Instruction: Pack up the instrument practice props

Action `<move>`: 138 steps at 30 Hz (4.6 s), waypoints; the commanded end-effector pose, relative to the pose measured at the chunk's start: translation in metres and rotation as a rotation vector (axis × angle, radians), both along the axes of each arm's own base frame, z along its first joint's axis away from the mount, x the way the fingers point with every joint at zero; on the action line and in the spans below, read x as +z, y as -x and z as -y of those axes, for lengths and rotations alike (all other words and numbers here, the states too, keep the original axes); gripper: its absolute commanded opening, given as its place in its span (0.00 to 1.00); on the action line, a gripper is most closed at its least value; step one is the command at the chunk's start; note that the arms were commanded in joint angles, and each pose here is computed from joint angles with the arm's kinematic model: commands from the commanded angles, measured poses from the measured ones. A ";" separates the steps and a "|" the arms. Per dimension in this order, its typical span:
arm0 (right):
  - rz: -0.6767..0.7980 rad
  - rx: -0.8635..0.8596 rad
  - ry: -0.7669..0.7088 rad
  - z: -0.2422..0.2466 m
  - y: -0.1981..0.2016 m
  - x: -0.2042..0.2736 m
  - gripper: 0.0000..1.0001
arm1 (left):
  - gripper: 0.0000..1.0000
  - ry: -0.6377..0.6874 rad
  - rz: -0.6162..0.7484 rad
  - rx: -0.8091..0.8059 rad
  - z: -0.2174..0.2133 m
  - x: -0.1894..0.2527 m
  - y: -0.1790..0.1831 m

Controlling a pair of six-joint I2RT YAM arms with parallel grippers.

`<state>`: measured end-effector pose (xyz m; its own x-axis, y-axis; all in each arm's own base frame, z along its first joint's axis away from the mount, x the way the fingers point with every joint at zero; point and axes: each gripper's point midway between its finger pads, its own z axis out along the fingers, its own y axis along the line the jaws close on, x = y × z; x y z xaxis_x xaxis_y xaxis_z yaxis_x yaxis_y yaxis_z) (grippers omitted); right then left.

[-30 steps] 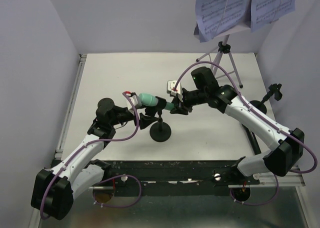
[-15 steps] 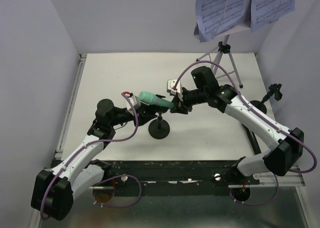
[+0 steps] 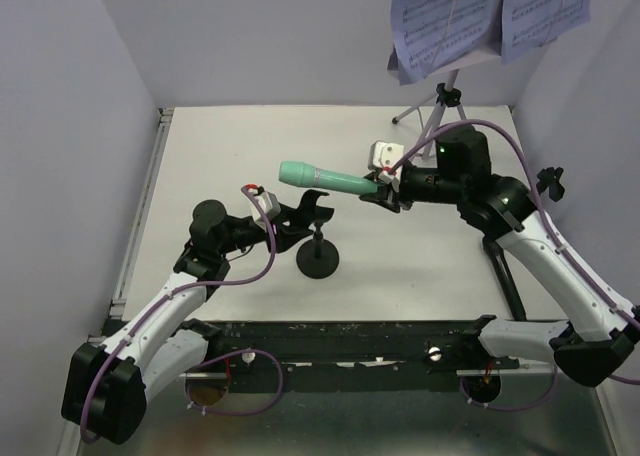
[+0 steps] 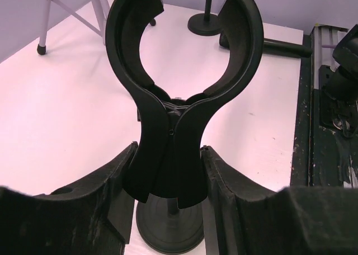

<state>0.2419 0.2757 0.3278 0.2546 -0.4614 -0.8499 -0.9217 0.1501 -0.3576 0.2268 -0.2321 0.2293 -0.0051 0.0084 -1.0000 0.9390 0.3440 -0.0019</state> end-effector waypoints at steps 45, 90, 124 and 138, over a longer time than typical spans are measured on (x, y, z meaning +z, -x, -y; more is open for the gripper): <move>-0.539 -1.152 0.476 0.341 0.068 -0.197 0.00 | 0.99 -0.056 -0.047 0.139 -0.020 0.007 -0.019; -0.934 -1.174 0.684 0.352 0.116 -0.282 0.54 | 0.99 -0.080 -0.026 0.121 -0.023 -0.002 -0.012; -0.170 0.106 -0.058 -0.017 -0.015 0.012 0.79 | 0.96 -0.220 0.015 0.008 -0.027 0.015 0.011; -0.268 0.338 -0.052 -0.086 0.004 -0.002 0.75 | 0.81 -0.103 0.037 0.030 -0.010 0.039 -0.003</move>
<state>0.2446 0.3504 0.3294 0.1569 -0.3655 -0.9175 -0.9867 -0.0972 -0.1301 0.2220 -0.2145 0.2492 0.0004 0.1893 -0.9819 0.9303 0.3600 0.0698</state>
